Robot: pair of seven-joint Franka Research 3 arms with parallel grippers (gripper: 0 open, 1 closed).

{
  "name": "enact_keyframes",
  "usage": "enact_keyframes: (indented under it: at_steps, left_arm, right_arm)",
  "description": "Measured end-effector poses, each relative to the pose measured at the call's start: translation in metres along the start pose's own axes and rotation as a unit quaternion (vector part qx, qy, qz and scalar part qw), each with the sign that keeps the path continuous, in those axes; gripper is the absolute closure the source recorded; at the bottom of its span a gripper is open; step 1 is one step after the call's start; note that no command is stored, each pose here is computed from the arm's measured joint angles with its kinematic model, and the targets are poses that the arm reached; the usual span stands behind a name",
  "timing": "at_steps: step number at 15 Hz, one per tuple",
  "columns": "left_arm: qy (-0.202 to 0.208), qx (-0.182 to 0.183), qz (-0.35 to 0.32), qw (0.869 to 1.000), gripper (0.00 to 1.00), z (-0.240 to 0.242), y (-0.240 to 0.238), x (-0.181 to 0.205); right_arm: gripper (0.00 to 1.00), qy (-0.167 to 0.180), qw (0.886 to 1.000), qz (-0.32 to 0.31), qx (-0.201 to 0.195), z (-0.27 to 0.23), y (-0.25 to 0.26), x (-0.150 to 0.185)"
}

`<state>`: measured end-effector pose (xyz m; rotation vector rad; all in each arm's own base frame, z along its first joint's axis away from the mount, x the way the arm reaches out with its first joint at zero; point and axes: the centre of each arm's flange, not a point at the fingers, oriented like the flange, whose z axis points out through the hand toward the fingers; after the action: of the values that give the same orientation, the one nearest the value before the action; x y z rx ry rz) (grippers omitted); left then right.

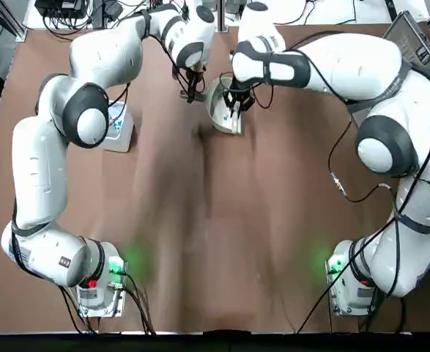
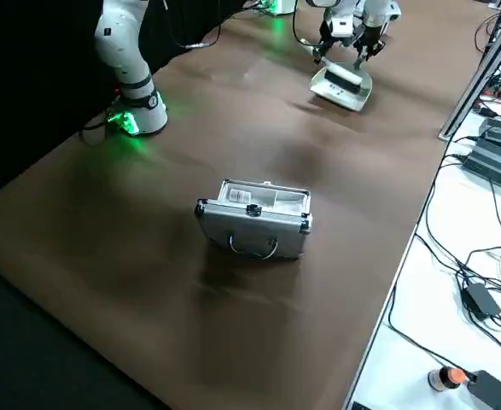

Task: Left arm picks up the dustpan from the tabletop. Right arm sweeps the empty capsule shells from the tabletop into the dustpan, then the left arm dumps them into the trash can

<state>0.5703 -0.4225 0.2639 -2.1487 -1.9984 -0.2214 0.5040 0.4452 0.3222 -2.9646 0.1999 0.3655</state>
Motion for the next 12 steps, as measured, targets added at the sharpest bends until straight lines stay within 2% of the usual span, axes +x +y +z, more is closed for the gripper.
enact_keyframes:
  at_steps: [3, 8, 10, 12]
  left_arm:
    - [-0.028, 0.003, -0.003, 1.0, 0.67, -0.009, 0.01, 0.013]
    - [-0.079, 0.006, -0.003, 0.997, 0.67, -0.03, 0.028, 0.043]
    - [-0.106, 0.005, 0.0, 0.994, 0.67, -0.045, 0.037, 0.063]
    - [-0.148, 0.001, -0.001, 0.989, 0.67, -0.067, 0.052, 0.104]
  right_arm:
    - [0.74, -0.004, 1.0, 0.023, 0.002, -0.039, 0.028, 0.016]
    - [0.74, 0.003, 0.998, 0.064, 0.018, -0.117, 0.104, 0.055]
    - [0.74, 0.003, 0.997, 0.071, 0.011, -0.133, 0.138, 0.07]
    - [0.74, 0.005, 0.997, 0.071, 0.009, -0.15, 0.187, 0.092]
